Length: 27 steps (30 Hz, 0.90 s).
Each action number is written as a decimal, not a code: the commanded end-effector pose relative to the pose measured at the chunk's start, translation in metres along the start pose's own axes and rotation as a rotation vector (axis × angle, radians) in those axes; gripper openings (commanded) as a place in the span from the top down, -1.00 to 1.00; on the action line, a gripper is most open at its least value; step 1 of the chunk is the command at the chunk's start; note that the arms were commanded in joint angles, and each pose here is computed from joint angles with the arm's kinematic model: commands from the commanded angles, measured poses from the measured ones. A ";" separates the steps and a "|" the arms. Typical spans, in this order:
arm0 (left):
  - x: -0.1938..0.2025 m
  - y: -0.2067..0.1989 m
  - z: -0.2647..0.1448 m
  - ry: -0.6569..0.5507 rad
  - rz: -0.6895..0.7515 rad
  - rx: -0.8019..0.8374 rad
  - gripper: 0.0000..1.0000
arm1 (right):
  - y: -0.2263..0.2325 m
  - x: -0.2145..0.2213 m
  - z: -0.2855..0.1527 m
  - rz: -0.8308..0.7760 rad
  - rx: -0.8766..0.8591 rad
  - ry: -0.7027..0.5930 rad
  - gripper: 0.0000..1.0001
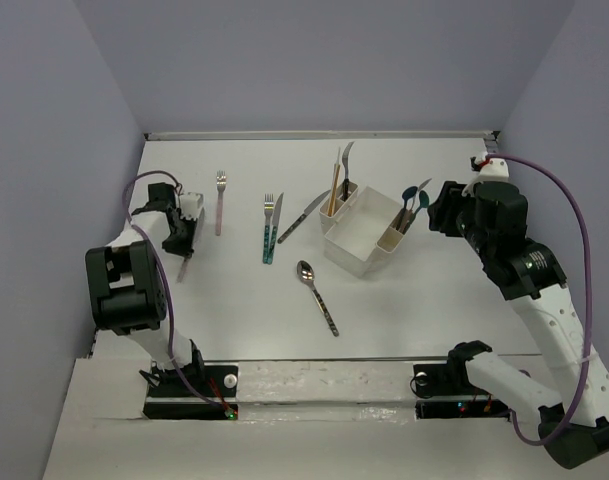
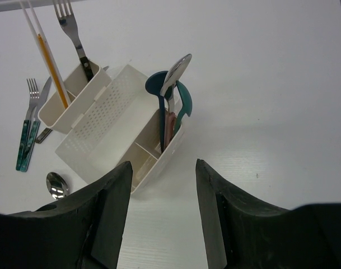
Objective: Sort the eating utensils into containers
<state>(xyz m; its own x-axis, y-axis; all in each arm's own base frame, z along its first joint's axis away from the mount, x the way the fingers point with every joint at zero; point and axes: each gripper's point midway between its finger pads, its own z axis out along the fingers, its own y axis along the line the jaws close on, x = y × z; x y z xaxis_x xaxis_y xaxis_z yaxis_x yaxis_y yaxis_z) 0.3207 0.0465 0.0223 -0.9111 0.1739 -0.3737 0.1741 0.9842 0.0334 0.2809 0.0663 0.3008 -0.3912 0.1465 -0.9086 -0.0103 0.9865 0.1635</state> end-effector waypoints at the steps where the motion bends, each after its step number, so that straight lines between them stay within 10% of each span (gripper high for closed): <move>1: -0.059 0.017 -0.051 -0.206 -0.026 -0.051 1.00 | 0.001 -0.008 -0.003 -0.016 -0.004 -0.028 -0.10; 8: -0.186 -0.005 -0.191 -0.643 0.056 0.054 1.00 | 0.055 -0.053 -0.021 0.040 -0.275 -0.132 -0.18; 14: -0.241 -0.112 -0.308 -0.968 0.318 0.265 1.00 | 0.113 -0.097 -0.026 0.068 -0.545 -0.170 -0.23; 27: -0.233 -0.284 -0.368 -1.036 0.531 0.644 1.00 | 0.240 -0.162 -0.038 0.301 -0.993 -0.296 -0.37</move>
<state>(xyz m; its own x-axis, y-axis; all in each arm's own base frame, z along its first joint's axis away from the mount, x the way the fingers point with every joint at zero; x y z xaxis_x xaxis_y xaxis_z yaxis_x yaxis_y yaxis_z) 0.3691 -0.2237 0.4214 -0.0500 0.1889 -0.9807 0.7603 0.6440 0.0852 0.3300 0.2519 0.4331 -0.3632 0.4058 -0.8387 -0.6191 0.5676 0.5427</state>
